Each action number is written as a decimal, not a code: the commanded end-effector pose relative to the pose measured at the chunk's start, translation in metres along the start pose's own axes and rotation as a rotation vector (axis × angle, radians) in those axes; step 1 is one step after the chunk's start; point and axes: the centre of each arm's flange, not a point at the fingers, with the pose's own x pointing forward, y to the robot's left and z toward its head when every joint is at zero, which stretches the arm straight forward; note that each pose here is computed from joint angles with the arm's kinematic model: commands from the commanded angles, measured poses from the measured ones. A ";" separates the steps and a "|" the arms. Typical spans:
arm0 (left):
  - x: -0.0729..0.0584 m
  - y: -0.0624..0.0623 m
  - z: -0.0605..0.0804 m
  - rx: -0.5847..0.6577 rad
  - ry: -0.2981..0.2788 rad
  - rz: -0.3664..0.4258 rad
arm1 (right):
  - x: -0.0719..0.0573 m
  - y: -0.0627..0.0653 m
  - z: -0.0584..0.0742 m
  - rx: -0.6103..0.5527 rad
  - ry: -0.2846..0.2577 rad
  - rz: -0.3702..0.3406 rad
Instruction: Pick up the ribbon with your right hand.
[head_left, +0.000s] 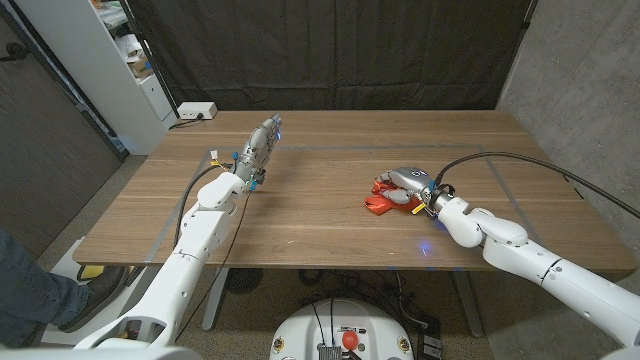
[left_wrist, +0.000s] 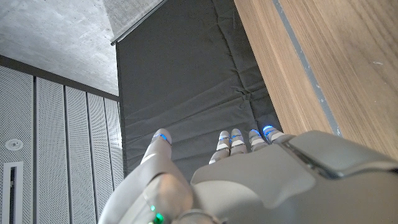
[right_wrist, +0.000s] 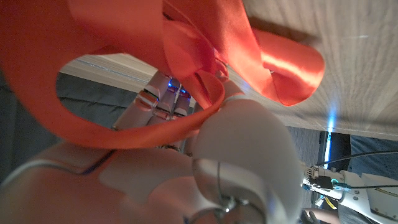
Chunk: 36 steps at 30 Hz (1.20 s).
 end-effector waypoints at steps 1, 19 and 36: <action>0.003 0.002 -0.003 -0.005 0.010 0.005 | 0.007 0.001 0.001 -0.005 0.000 -0.015; 0.008 0.001 -0.005 -0.007 0.014 0.001 | 0.009 -0.008 0.000 -0.003 0.009 -0.061; 0.012 -0.003 -0.003 -0.006 0.014 -0.008 | 0.004 -0.020 -0.003 -0.001 0.020 -0.104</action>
